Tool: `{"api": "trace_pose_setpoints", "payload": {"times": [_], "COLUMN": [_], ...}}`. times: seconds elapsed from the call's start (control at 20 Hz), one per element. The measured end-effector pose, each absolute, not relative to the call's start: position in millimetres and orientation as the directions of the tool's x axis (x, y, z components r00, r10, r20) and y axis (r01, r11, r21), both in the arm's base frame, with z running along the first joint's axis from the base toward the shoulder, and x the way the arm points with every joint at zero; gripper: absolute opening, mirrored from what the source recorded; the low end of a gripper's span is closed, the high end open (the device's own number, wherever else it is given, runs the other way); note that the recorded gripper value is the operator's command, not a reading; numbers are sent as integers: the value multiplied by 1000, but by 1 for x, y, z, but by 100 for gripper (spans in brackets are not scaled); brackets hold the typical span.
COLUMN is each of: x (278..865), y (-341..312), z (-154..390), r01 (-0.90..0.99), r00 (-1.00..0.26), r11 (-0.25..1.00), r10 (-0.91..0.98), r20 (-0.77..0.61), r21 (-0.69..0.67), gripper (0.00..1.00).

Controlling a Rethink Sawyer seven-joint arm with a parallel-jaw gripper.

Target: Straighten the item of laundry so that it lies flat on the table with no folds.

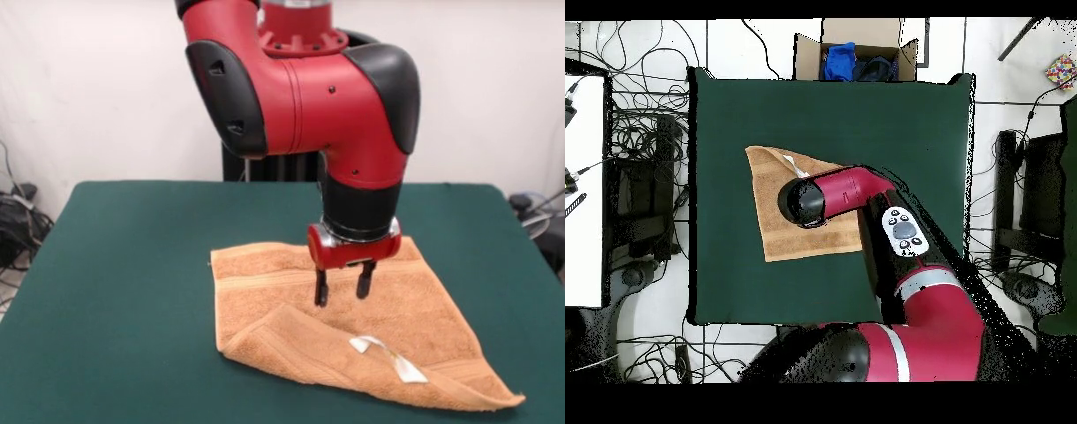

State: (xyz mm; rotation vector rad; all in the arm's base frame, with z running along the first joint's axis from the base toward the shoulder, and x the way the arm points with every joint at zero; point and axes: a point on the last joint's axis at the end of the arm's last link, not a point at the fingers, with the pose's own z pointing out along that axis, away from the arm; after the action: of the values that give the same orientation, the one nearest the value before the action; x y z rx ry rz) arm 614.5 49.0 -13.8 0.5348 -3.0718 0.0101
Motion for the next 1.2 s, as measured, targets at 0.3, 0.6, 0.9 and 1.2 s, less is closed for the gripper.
{"api": "trace_pose_setpoints", "payload": {"times": [0.3,0.6,0.9,1.2], "x": [621,626,624,624], "y": [56,70,87,89], "z": [-10,-3,3,3], "r01": [-304,-296,-288,-282], "r00": [-952,-952,-946,-947], "r11": [953,955,956,958], "r10": [-304,-297,-292,-286], "r20": [21,71,143,147], "r21": [22,25,46,52], "gripper": [100,100,100,100]}}
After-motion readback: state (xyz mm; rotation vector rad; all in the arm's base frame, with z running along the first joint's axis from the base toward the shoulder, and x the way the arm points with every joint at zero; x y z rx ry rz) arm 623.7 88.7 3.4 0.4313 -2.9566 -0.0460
